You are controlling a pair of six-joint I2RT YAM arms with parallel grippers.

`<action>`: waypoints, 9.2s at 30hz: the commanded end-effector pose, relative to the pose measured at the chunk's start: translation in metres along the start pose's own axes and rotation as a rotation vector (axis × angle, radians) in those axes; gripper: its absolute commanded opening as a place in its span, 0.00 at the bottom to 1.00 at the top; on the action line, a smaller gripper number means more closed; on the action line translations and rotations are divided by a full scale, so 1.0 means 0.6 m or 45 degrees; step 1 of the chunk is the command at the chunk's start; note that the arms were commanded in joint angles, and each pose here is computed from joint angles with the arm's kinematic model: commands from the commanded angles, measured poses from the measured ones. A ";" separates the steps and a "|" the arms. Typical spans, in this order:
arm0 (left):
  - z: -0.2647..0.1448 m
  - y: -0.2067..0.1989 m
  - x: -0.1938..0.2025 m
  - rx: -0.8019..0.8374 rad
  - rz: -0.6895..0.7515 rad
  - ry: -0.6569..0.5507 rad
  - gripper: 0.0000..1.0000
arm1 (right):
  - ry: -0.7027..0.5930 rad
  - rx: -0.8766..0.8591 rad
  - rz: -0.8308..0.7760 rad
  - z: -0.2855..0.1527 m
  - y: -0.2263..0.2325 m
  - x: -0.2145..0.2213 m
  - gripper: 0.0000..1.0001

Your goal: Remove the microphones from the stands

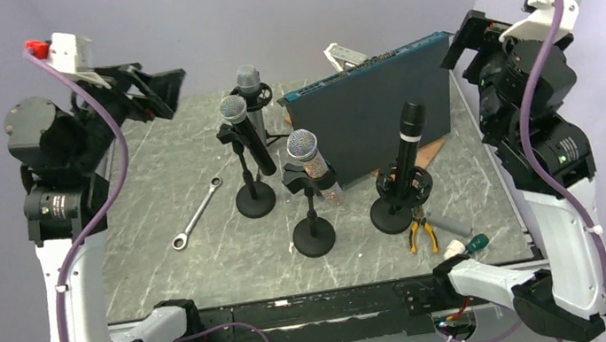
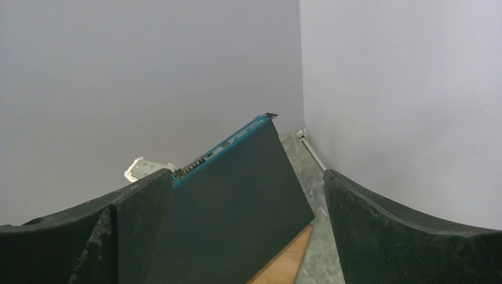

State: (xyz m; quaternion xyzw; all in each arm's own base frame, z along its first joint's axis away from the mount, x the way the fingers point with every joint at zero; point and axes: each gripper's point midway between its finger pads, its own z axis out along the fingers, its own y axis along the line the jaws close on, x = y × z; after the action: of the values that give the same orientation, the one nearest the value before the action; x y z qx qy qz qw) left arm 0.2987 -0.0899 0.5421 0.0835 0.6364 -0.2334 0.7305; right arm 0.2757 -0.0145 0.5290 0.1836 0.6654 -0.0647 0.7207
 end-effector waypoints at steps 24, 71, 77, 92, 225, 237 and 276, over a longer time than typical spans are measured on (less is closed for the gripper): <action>-0.098 -0.289 0.154 1.019 -0.034 0.089 0.97 | 0.343 -0.919 0.085 -0.231 0.061 0.165 1.00; -0.078 -0.287 0.159 0.844 -0.118 0.083 0.99 | 0.254 -1.101 0.110 -0.185 0.147 0.180 0.19; -0.070 -0.341 0.104 0.947 -0.039 0.005 0.98 | 0.151 -1.153 0.137 -0.187 0.162 0.127 0.13; 0.031 -0.481 0.133 1.021 -0.027 0.147 0.96 | -0.096 -1.445 0.359 -0.229 0.215 0.031 0.06; 0.121 0.385 0.829 -0.346 -0.572 1.411 0.26 | 0.499 -0.425 0.046 -0.129 0.013 0.268 1.00; 0.115 0.393 0.805 -0.404 -0.491 1.407 0.50 | 0.479 -0.485 0.049 -0.136 0.022 0.255 1.00; 0.046 -0.064 0.075 0.163 0.100 0.105 0.93 | 0.584 -0.682 0.036 -0.177 0.045 0.297 1.00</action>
State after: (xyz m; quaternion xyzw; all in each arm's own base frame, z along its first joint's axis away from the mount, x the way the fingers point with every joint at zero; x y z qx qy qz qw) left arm 0.3469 -0.0897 0.4587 0.0665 0.7117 -0.1986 0.6706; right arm 0.2103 0.0610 0.3562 0.0289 0.7977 0.1317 0.5878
